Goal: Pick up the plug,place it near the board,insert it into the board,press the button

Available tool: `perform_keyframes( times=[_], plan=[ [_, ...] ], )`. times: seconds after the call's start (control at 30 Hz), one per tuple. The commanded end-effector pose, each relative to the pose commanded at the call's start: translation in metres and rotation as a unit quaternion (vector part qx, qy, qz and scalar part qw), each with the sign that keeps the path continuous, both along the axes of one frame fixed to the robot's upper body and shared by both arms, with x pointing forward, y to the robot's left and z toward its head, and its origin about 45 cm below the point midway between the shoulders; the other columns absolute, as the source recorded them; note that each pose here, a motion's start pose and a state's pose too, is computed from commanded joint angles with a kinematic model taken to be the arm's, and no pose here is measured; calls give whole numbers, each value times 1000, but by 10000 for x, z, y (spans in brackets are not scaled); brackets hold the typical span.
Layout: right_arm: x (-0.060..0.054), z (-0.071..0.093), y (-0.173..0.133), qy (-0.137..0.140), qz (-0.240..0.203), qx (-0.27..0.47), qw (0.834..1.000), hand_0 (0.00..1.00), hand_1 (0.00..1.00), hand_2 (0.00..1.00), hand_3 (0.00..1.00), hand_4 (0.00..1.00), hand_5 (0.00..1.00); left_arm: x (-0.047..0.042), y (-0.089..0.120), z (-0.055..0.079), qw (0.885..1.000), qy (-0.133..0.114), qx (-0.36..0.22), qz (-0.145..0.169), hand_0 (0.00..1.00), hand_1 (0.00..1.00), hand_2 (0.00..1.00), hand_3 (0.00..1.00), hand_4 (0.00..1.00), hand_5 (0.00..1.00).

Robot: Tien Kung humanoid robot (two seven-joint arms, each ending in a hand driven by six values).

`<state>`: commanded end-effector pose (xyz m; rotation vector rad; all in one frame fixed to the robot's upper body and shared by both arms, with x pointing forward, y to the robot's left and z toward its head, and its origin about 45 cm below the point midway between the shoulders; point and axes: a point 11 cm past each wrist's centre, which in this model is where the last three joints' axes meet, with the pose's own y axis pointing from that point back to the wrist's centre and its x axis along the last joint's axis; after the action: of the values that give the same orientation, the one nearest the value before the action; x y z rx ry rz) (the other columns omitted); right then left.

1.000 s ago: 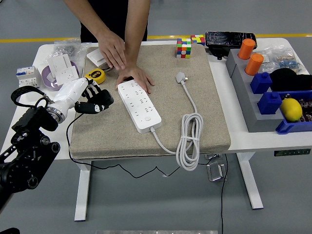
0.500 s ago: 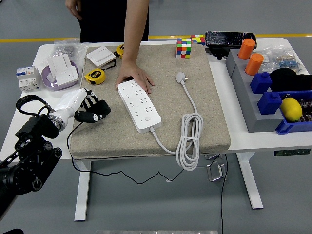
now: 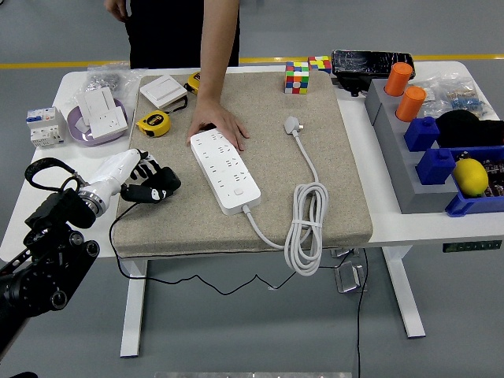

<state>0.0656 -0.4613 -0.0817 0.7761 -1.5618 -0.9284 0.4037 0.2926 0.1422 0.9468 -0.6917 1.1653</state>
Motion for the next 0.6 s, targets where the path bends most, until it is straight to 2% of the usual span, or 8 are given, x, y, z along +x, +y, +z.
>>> perform_keyframes(
  times=[0.07, 0.1, 0.3, 0.33, 0.5, 0.53, 0.6],
  plan=[
    [-6, -1, -1, 1, 0, 0, 1000, 885, 805, 770, 807, 998, 998, -2, 2, 3, 1000, 0, -3, 0, 523, 642, 565, 539, 998, 412],
    [-9, -1, 0, 1, 0, 0, 1000, 885, 805, 770, 807, 998, 998, -5, 4, 5, 1000, 0, -5, 1, 567, 703, 654, 596, 998, 508],
    [-22, -6, 6, 2, 0, 1, 1000, 885, 805, 770, 807, 998, 998, -10, 12, 22, 1000, 0, -20, 2, 567, 703, 654, 596, 998, 508],
    [-26, -7, 6, 3, 0, 1, 1000, 885, 804, 770, 807, 998, 998, -11, 12, 29, 1000, 0, -25, 3, 643, 750, 700, 683, 998, 612],
    [-22, -7, 9, 2, 0, 1, 1000, 885, 804, 770, 807, 998, 998, -18, 29, 104, 998, -2, -63, 12, 643, 750, 700, 683, 998, 612],
    [-16, -9, 15, 2, 0, 1, 1000, 885, 804, 770, 807, 998, 998, -23, 41, 145, 996, -5, -84, 20, 729, 817, 770, 757, 998, 830],
    [-10, -11, 24, 1, 0, 2, 1000, 885, 804, 770, 807, 998, 998, -31, 68, 226, 992, -13, -120, 34, 729, 817, 770, 757, 998, 830]
  ],
)
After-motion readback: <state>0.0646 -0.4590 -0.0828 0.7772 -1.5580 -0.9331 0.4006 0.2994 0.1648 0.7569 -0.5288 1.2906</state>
